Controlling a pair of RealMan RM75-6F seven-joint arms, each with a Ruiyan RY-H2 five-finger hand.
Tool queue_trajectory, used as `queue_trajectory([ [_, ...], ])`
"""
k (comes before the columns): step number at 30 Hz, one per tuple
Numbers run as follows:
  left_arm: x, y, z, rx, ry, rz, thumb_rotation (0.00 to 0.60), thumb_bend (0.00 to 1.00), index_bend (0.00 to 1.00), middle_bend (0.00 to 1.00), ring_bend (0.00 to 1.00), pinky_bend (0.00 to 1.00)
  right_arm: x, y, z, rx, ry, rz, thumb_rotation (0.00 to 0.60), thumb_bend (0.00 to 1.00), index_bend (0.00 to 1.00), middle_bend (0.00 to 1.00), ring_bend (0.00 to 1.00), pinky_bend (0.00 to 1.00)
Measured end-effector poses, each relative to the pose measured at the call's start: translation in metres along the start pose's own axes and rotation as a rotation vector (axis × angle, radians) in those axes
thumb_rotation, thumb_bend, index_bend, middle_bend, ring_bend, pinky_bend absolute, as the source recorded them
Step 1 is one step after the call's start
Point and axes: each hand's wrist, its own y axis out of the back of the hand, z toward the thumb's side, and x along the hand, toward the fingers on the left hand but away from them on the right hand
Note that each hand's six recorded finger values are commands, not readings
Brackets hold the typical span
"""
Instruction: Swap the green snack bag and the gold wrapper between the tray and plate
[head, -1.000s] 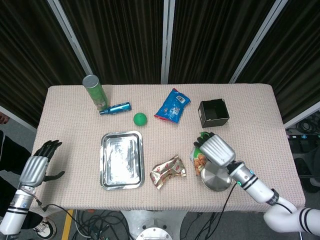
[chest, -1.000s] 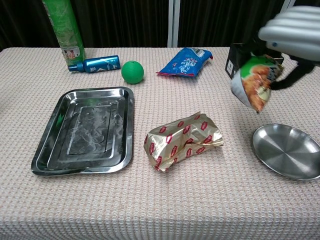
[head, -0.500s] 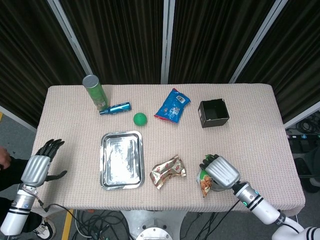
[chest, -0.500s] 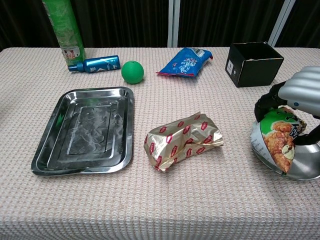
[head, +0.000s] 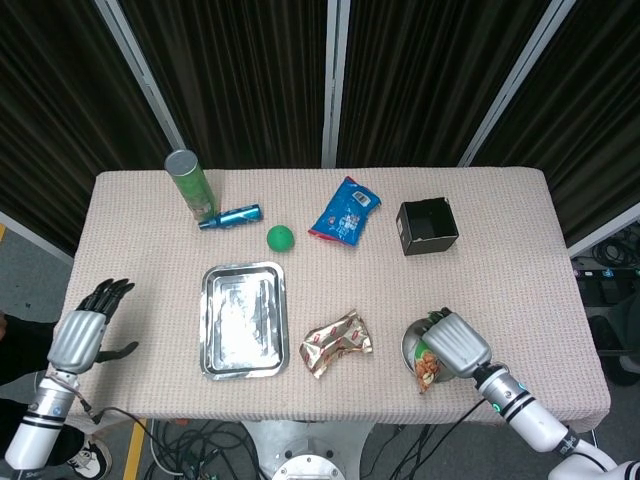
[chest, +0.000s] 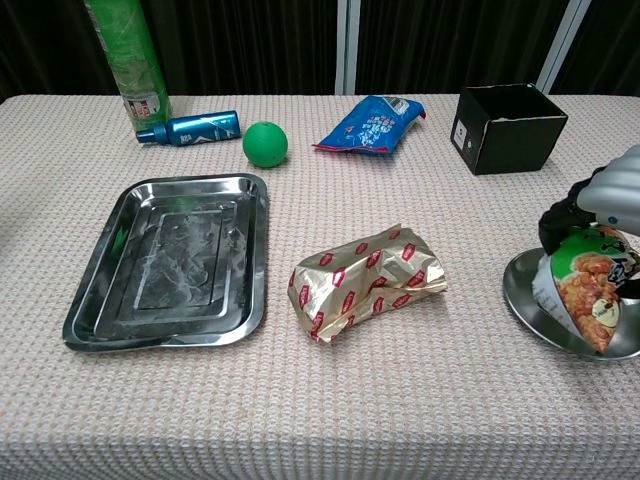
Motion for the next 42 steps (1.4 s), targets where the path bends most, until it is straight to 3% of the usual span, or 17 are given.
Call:
queue_trajectory([
  [3, 0.002, 0.000, -0.003, 0.001, 0.003, -0.002, 0.600, 0.15, 0.10, 0.08, 0.03, 0.21, 0.000, -0.002, -0.002, -0.002, -0.014, 0.032, 0.600, 0.04, 0.11, 0.26, 0.05, 0.12],
  [6, 0.002, 0.001, -0.002, 0.001, 0.001, 0.001, 0.600, 0.15, 0.10, 0.08, 0.03, 0.21, 0.002, 0.002, -0.005, -0.004, -0.030, 0.040, 0.600, 0.01, 0.01, 0.15, 0.00, 0.06],
  [13, 0.006, 0.004, 0.007, -0.030, -0.025, 0.009, 0.600, 0.13, 0.10, 0.08, 0.03, 0.21, 0.010, 0.017, -0.017, -0.056, -0.079, 0.011, 0.600, 0.00, 0.00, 0.10, 0.00, 0.04],
  [17, 0.008, 0.008, 0.027, -0.072, -0.074, 0.007, 0.600, 0.08, 0.10, 0.08, 0.03, 0.21, 0.020, 0.036, -0.035, -0.130, -0.140, -0.069, 0.600, 0.00, 0.00, 0.08, 0.00, 0.04],
  [24, 0.012, 0.005, 0.093, -0.131, -0.243, -0.047, 0.600, 0.04, 0.10, 0.08, 0.03, 0.21, 0.048, 0.073, -0.091, -0.206, -0.335, -0.332, 0.600, 0.00, 0.00, 0.05, 0.00, 0.04],
  [26, 0.016, 0.001, 0.115, -0.138, -0.298, -0.077, 0.600, 0.04, 0.10, 0.08, 0.03, 0.21, 0.054, 0.074, -0.106, -0.227, -0.376, -0.365, 0.600, 0.00, 0.00, 0.05, 0.00, 0.04],
  [33, 0.036, -0.025, 0.186, -0.139, -0.449, -0.180, 0.600, 0.02, 0.10, 0.08, 0.03, 0.21, 0.069, 0.067, -0.152, -0.302, -0.503, -0.406, 0.600, 0.00, 0.00, 0.04, 0.00, 0.04],
  [42, 0.059, -0.058, 0.273, -0.225, -0.544, -0.329, 0.600, 0.00, 0.10, 0.08, 0.03, 0.20, 0.074, 0.052, -0.177, -0.361, -0.546, -0.387, 0.600, 0.00, 0.00, 0.02, 0.00, 0.04],
])
